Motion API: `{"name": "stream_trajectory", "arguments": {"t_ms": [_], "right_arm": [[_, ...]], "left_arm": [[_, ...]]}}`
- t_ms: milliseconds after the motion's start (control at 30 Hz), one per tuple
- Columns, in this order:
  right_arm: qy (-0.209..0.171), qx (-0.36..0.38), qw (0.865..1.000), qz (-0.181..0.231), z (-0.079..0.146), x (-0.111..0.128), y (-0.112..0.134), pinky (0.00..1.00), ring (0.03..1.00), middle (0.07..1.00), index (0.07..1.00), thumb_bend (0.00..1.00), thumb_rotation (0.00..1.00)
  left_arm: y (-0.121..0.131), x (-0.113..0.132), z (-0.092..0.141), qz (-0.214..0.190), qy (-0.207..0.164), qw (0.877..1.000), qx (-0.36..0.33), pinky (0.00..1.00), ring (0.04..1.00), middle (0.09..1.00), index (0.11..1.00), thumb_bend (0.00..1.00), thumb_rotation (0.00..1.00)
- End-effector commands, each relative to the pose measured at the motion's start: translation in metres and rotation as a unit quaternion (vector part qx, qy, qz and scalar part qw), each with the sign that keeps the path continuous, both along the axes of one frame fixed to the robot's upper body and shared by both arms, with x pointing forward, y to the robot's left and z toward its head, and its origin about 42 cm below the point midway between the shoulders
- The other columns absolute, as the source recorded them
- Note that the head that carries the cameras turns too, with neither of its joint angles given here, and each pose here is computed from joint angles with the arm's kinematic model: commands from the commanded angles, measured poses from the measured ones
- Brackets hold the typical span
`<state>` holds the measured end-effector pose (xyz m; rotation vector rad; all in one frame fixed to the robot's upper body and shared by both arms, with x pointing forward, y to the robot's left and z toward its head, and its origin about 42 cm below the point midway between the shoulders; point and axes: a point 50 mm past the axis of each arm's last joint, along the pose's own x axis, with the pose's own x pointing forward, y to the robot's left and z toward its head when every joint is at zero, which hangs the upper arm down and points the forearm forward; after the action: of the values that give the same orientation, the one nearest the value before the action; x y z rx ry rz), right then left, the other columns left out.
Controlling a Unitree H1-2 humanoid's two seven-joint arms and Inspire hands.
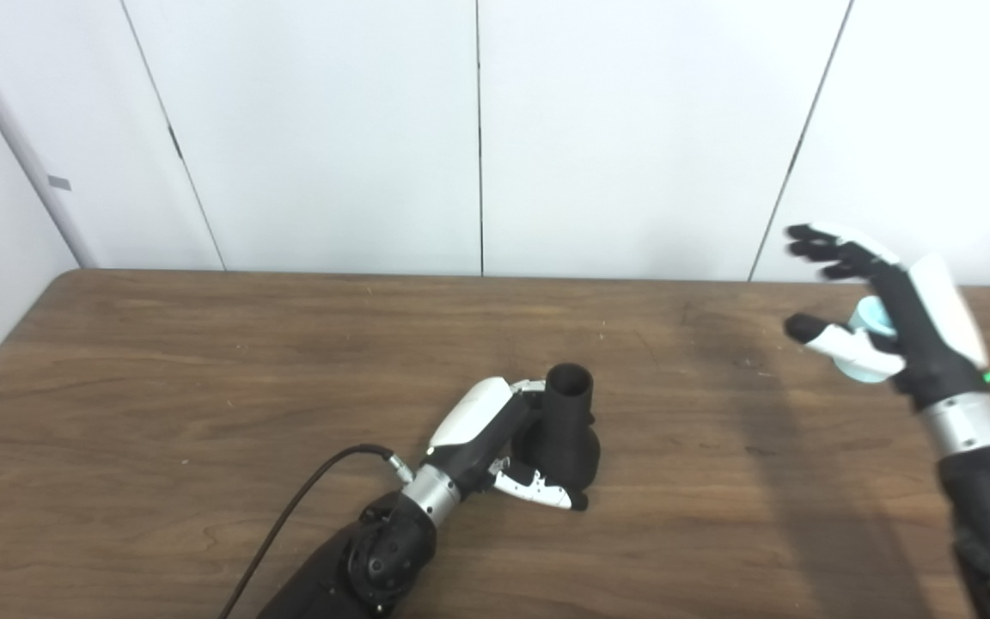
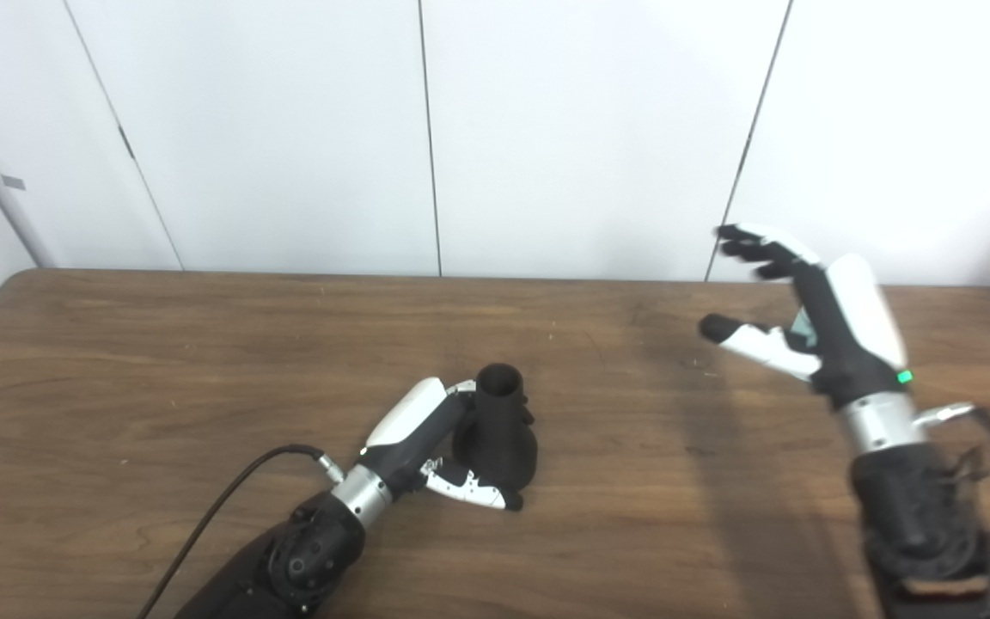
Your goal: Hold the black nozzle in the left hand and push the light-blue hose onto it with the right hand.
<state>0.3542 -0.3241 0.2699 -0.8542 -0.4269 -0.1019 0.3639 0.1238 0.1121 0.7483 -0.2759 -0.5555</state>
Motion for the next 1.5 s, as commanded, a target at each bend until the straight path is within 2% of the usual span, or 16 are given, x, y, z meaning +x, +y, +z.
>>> {"name": "stream_trajectory", "arguments": {"t_ms": [0,167,200,300,367,567,700,1000,1033,1233,1467], "right_arm": [[-0.088,-0.072,0.994,-0.008,0.057,0.017,-0.013,0.70,0.785,0.763,0.779,0.83,0.90],[-0.088,-0.144,0.984,-0.048,0.076,0.036,-0.030,0.68,0.775,0.775,0.787,0.89,0.88],[-0.091,-0.172,0.979,-0.061,0.079,0.039,-0.034,0.72,0.782,0.776,0.783,0.89,0.84],[-0.095,-0.226,0.965,-0.089,0.087,0.046,-0.043,0.74,0.782,0.778,0.788,0.88,0.88],[-0.091,-0.258,0.955,-0.111,0.093,0.051,-0.055,0.79,0.801,0.780,0.784,0.88,0.90],[-0.025,-0.295,0.946,-0.134,0.090,0.068,-0.076,0.84,0.819,0.782,0.794,0.90,0.91],[0.018,-0.323,0.936,-0.138,0.078,0.079,-0.082,0.80,0.815,0.784,0.824,0.95,0.88],[0.061,-0.351,0.924,-0.137,0.062,0.095,-0.086,0.71,0.797,0.798,0.832,1.00,0.83],[0.073,-0.338,0.929,-0.134,0.059,0.096,-0.087,0.70,0.796,0.798,0.831,1.00,0.83],[0.098,-0.301,0.941,-0.120,0.047,0.098,-0.091,0.78,0.826,0.804,0.822,0.99,0.76],[0.112,-0.324,0.931,-0.123,0.039,0.099,-0.099,0.77,0.826,0.802,0.823,1.00,0.76]], "left_arm": [[0.028,-0.060,-0.101,0.015,0.152,0.982,0.110,0.90,0.860,0.782,0.493,0.51,0.10],[0.026,-0.060,-0.102,0.015,0.153,0.982,0.109,0.90,0.861,0.782,0.493,0.51,0.10],[0.025,-0.060,-0.102,0.015,0.154,0.982,0.108,0.90,0.860,0.782,0.493,0.51,0.10],[0.025,-0.061,-0.103,0.015,0.155,0.982,0.108,0.90,0.861,0.782,0.493,0.51,0.10],[0.025,-0.061,-0.103,0.016,0.158,0.981,0.107,0.90,0.861,0.782,0.493,0.51,0.10],[0.027,-0.059,-0.104,0.019,0.162,0.980,0.112,0.90,0.863,0.783,0.493,0.51,0.10],[0.027,-0.059,-0.103,0.017,0.160,0.980,0.115,0.90,0.864,0.783,0.493,0.51,0.10],[0.029,-0.060,-0.104,0.018,0.159,0.980,0.116,0.90,0.865,0.782,0.494,0.51,0.10],[0.029,-0.060,-0.104,0.019,0.160,0.980,0.115,0.90,0.865,0.782,0.494,0.51,0.10],[0.028,-0.061,-0.104,0.021,0.160,0.980,0.114,0.90,0.872,0.782,0.494,0.51,0.10],[0.028,-0.061,-0.103,0.024,0.160,0.981,0.112,0.90,0.871,0.782,0.494,0.51,0.10]]}}
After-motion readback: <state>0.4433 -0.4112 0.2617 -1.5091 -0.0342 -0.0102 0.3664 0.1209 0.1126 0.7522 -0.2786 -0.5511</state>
